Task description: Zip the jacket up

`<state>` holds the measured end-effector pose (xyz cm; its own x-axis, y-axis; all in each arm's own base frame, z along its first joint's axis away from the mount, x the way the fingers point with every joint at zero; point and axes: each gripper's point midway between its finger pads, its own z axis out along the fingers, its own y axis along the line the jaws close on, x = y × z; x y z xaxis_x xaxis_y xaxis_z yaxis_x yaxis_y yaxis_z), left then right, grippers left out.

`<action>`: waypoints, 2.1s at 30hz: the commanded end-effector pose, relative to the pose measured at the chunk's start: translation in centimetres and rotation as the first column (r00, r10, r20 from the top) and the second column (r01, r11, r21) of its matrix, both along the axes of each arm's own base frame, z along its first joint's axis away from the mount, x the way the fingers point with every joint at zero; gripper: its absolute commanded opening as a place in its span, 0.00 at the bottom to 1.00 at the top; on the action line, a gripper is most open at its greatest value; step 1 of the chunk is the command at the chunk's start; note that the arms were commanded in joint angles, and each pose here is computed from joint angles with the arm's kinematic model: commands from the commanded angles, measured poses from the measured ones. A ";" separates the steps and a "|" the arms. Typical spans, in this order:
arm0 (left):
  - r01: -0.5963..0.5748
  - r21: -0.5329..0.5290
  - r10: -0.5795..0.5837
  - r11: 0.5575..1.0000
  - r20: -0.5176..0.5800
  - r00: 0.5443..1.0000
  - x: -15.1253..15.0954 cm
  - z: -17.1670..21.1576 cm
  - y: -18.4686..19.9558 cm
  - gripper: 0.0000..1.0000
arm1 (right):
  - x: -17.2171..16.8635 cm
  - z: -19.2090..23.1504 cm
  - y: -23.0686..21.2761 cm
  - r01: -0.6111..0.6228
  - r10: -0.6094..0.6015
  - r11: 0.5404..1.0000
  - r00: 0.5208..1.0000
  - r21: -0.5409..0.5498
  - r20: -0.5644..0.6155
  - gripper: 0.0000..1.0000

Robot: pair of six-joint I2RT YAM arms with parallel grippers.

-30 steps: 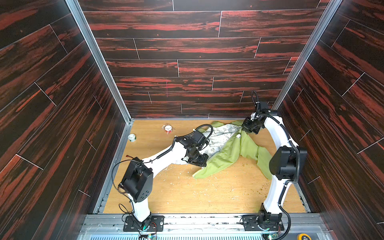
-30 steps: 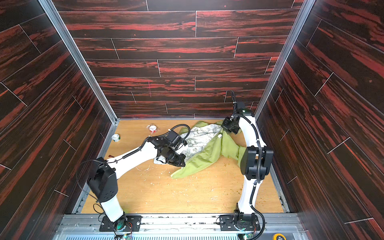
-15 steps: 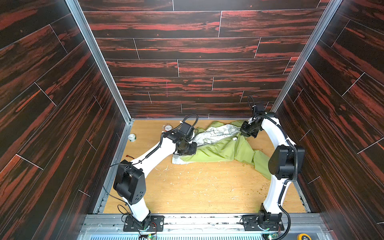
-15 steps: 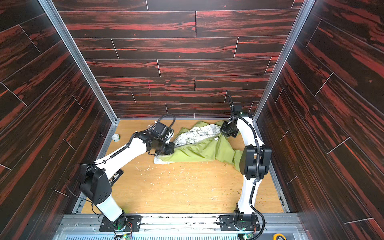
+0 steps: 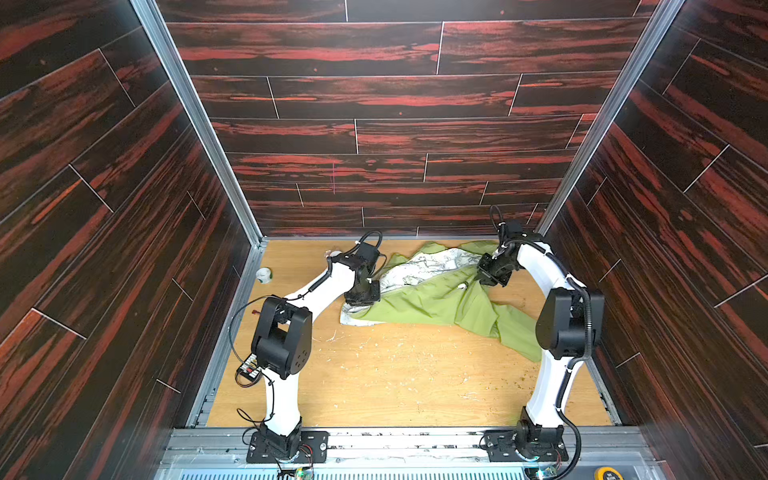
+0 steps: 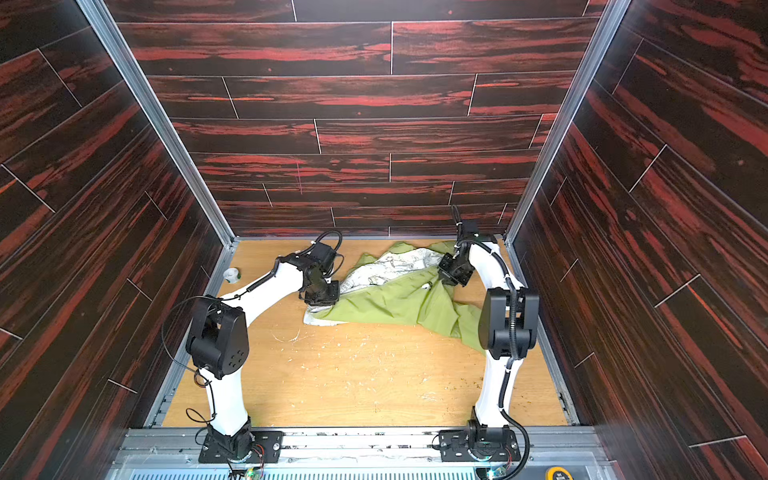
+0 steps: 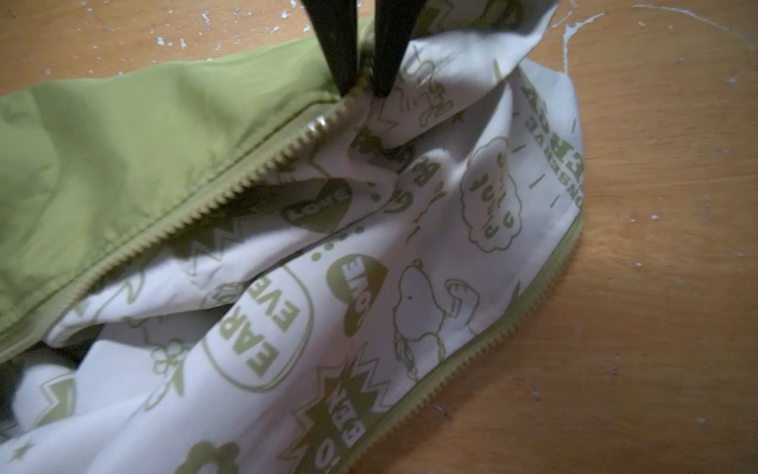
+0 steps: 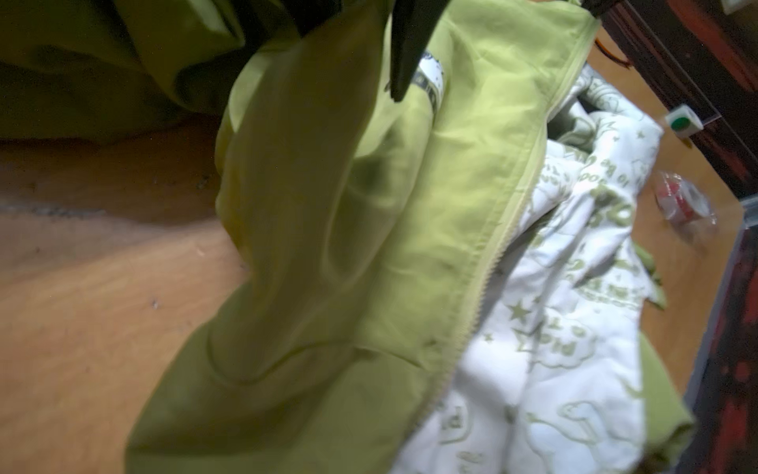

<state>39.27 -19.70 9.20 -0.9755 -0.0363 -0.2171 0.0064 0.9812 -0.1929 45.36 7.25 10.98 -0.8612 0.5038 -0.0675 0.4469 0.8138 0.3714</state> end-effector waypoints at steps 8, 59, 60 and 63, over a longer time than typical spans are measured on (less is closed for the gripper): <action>-0.086 0.018 0.084 0.996 0.092 0.992 -0.2 4.1 3.0 0.69 | -0.7 1.7 -0.8 0.072 -0.067 0.996 0.993 -0.054 0.097 0.63; -0.108 -0.152 0.089 0.983 -0.128 0.988 1.7 -4.8 2.4 0.57 | -12.2 -4.4 11.9 -0.038 0.038 0.999 0.999 0.012 0.002 0.66; -0.095 -0.159 0.074 0.983 -0.131 0.989 1.2 -4.8 2.1 0.51 | -11.8 -4.6 11.9 -0.034 0.034 0.999 0.999 0.007 0.004 0.66; -0.043 -0.169 0.019 0.985 -0.141 0.990 -0.5 -4.9 1.0 0.36 | -11.2 -5.5 11.3 -0.016 0.016 1.000 1.000 -0.005 -0.013 0.66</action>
<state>40.89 -17.20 3.46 -0.9833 -0.1615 -0.0839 -0.1256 0.9357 -0.3297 33.01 18.88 6.08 -0.8876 0.4567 -0.0604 0.4044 0.8353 0.3724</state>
